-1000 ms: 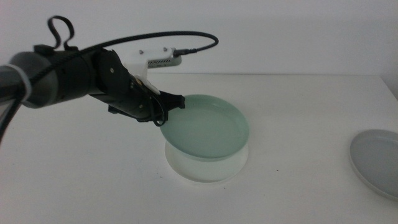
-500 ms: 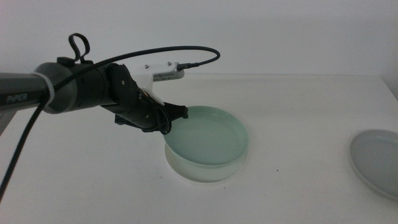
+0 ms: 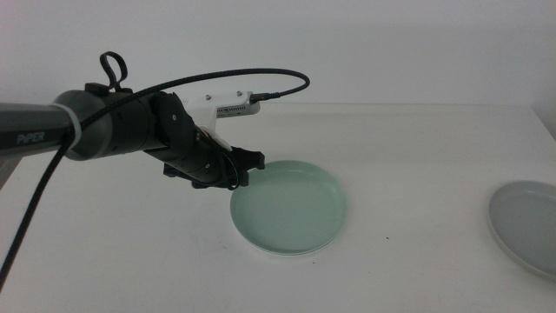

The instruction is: Stack the three bowls on top of each other.

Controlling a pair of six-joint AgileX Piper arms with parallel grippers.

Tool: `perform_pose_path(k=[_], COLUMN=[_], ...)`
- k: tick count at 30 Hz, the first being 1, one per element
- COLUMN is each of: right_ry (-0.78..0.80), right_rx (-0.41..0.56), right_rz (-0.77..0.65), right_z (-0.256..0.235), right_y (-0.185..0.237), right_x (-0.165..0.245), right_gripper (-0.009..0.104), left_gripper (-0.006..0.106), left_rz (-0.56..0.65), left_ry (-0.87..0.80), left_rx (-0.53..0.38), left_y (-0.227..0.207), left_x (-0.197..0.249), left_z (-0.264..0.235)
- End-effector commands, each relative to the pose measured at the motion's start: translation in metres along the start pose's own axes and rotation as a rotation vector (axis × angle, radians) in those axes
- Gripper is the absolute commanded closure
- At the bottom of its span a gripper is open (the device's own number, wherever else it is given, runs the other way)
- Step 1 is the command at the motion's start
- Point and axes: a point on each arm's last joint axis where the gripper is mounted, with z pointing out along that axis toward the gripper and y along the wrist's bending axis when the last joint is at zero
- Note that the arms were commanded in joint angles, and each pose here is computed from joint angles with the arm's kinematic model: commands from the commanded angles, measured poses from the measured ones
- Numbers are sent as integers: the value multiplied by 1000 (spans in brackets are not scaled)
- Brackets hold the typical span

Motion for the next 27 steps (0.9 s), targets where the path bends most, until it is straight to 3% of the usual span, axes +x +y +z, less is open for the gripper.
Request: perform_pose_path(k=[1, 5, 6, 14, 19, 27], right_ry=[-9, -9, -9, -9, -9, -9], right_rx=[-2, -2, -2, -2, -2, -2], right_rz=[-9, -9, -9, -9, -9, -9], right_z=[0, 0, 0, 0, 0, 0], right_y=[0, 0, 0, 0, 0, 0], right_x=[0, 0, 0, 0, 0, 0], right_gripper=[2, 2, 2, 2, 2, 2], left_gripper=[49, 9, 7, 7, 7, 7], left_rz=[43, 140, 164, 443, 503, 560], left_ry=[-19, -58, -75, -243, -332, -417], left_rx=[17, 40, 45, 82, 154, 188], left_y=[-5, -15, -17, -39, -44, -36], left_x=[-3, -8, -10, 17, 64, 124], left_z=[-13, -54, -67, -223, -306, -366])
